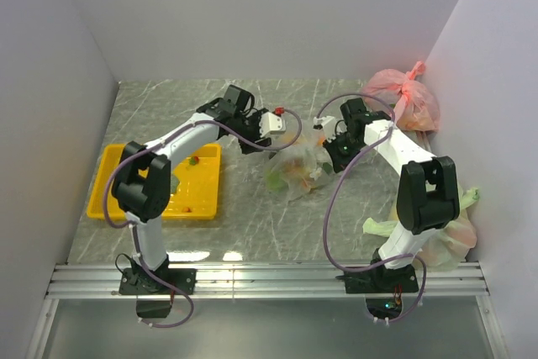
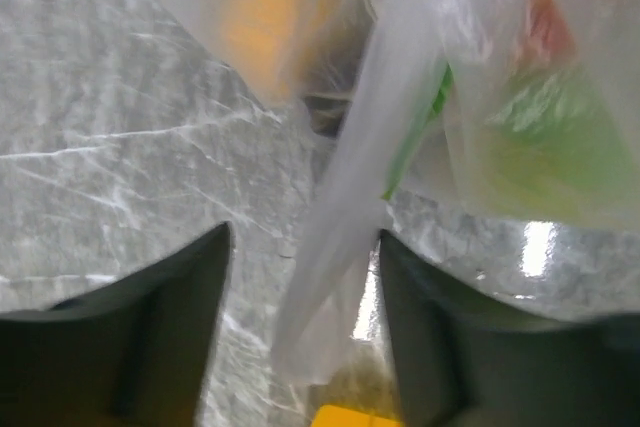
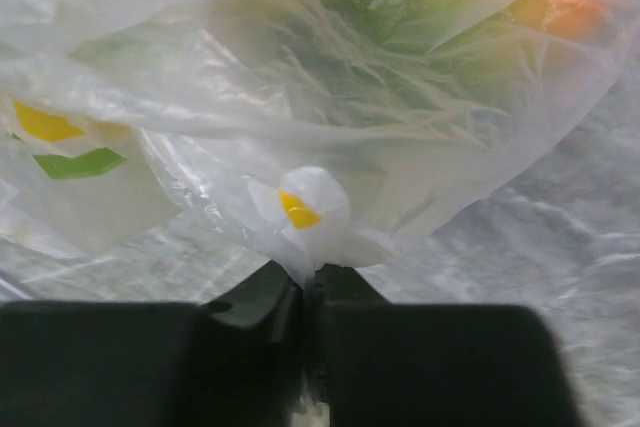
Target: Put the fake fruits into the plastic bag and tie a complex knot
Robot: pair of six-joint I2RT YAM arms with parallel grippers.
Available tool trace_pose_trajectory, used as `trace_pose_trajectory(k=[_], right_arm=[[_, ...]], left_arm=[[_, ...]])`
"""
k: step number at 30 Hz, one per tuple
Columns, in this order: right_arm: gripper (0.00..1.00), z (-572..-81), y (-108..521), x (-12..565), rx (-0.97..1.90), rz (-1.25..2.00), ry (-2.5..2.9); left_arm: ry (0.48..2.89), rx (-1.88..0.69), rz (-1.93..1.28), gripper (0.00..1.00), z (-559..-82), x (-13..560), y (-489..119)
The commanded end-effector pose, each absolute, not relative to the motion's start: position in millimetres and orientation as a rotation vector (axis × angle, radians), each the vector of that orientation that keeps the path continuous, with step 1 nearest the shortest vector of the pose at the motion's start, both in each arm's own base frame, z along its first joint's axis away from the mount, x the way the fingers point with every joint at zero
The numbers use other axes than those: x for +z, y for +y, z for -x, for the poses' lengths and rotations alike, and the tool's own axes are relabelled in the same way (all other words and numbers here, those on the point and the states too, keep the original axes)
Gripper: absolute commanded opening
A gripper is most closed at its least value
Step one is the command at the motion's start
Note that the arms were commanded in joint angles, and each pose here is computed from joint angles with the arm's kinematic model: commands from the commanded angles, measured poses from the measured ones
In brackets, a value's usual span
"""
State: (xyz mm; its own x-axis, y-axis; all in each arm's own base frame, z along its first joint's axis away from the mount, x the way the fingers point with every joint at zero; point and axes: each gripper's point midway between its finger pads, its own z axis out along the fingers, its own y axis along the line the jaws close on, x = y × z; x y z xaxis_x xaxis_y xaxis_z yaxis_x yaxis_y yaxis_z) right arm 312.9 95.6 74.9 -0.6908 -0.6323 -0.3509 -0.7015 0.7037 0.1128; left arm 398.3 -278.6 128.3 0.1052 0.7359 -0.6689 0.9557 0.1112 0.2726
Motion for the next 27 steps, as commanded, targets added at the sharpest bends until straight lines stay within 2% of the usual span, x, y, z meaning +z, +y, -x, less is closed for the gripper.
trace_pose_trajectory(k=[1,2,4,5,6,13,20,27], right_arm=[[0.0,-322.7,93.8,80.1,0.295,0.997,2.609],[0.0,-321.9,92.6,80.8,0.294,0.993,2.607],[0.0,-321.5,90.8,84.1,0.286,0.972,2.601],[0.0,-320.5,87.4,84.0,0.285,0.962,2.608],[0.0,-320.7,85.5,85.9,0.282,0.949,2.606],[0.0,-335.3,32.5,90.7,0.156,0.748,2.648],[0.0,-350.6,-44.3,104.8,-0.026,0.545,2.674],[0.0,-339.7,-97.9,70.1,-0.157,0.492,2.765]], left_arm=[[1.649,-0.347,-1.699,0.6,-413.2,127.7,-283.0],[1.649,-0.342,-1.727,0.53,-412.2,124.8,-279.8],[1.671,-0.343,-1.736,0.32,-410.5,122.2,-271.8],[1.707,-0.345,-1.702,0.05,-413.5,121.9,-263.7],[1.738,-0.352,-1.682,0.0,-412.7,119.5,-257.9],[1.966,-0.29,-1.358,0.0,-422.5,132.8,-196.6],[2.184,-0.181,-1.097,0.0,-426.5,131.9,-99.7],[2.297,-0.064,-0.968,0.0,-421.9,118.6,-26.3]])
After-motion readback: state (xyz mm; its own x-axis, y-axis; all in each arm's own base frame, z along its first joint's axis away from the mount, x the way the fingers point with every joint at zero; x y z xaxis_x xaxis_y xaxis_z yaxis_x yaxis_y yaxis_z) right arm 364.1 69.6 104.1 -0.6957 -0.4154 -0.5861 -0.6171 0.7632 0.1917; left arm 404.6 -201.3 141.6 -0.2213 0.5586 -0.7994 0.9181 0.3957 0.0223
